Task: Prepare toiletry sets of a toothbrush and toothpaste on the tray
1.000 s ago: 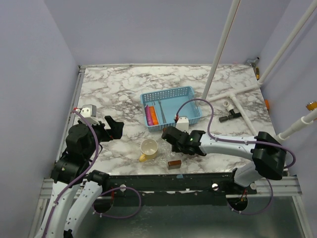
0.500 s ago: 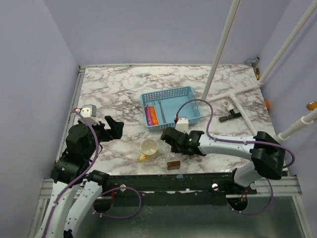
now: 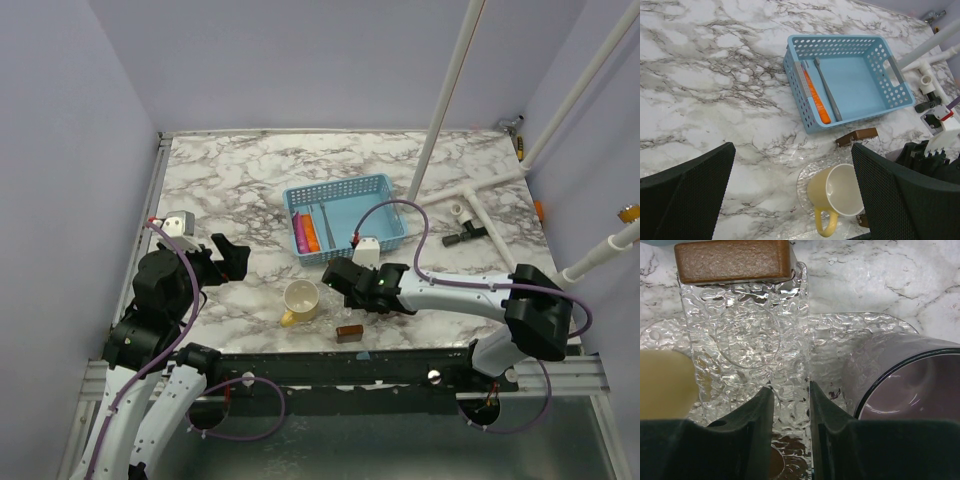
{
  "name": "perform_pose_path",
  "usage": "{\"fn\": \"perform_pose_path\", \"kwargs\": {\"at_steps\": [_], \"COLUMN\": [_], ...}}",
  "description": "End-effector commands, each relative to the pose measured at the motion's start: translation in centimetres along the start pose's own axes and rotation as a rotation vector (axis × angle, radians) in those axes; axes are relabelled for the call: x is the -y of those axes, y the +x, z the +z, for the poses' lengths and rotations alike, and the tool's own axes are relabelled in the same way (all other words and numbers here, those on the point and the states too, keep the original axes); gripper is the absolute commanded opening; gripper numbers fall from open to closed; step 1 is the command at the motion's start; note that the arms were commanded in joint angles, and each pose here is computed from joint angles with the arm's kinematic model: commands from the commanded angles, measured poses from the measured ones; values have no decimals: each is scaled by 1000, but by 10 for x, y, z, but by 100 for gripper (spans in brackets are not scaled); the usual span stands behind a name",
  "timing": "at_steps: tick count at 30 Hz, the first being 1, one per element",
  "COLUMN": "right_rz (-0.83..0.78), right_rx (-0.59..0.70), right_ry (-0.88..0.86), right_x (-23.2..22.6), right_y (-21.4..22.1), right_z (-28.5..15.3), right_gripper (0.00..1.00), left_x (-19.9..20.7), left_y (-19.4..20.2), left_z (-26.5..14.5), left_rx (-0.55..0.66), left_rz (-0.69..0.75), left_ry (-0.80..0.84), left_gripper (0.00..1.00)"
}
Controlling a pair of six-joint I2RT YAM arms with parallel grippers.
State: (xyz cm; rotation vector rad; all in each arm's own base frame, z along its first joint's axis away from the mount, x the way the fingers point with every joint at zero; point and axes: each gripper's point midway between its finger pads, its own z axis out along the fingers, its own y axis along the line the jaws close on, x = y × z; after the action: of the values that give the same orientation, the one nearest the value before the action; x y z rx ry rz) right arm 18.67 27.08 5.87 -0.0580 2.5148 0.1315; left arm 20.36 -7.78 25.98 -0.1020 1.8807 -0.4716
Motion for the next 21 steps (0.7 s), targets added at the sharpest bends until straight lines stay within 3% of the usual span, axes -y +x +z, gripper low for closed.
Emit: {"fn": "perform_pose_path", "kwargs": {"at_steps": [1, 7, 13, 21], "right_rz": [-48, -63, -72, -81], "right_rx": [-57, -45, -30, -25], "right_ry": [69, 92, 100, 104], "right_x": [14, 16, 15, 12], "right_y": [20, 15, 9, 5], "right_z": [6, 4, 1, 1], "right_gripper": [12, 29, 39, 44], "left_x": [0, -1, 0, 0], "left_y": [7, 8, 7, 7], "left_z": [0, 1, 1, 0], "left_rx": [-21, -25, -25, -21], "left_rz": [11, 11, 11, 11], "left_ry": [6, 5, 6, 8], "left_gripper": [99, 99, 99, 99]}}
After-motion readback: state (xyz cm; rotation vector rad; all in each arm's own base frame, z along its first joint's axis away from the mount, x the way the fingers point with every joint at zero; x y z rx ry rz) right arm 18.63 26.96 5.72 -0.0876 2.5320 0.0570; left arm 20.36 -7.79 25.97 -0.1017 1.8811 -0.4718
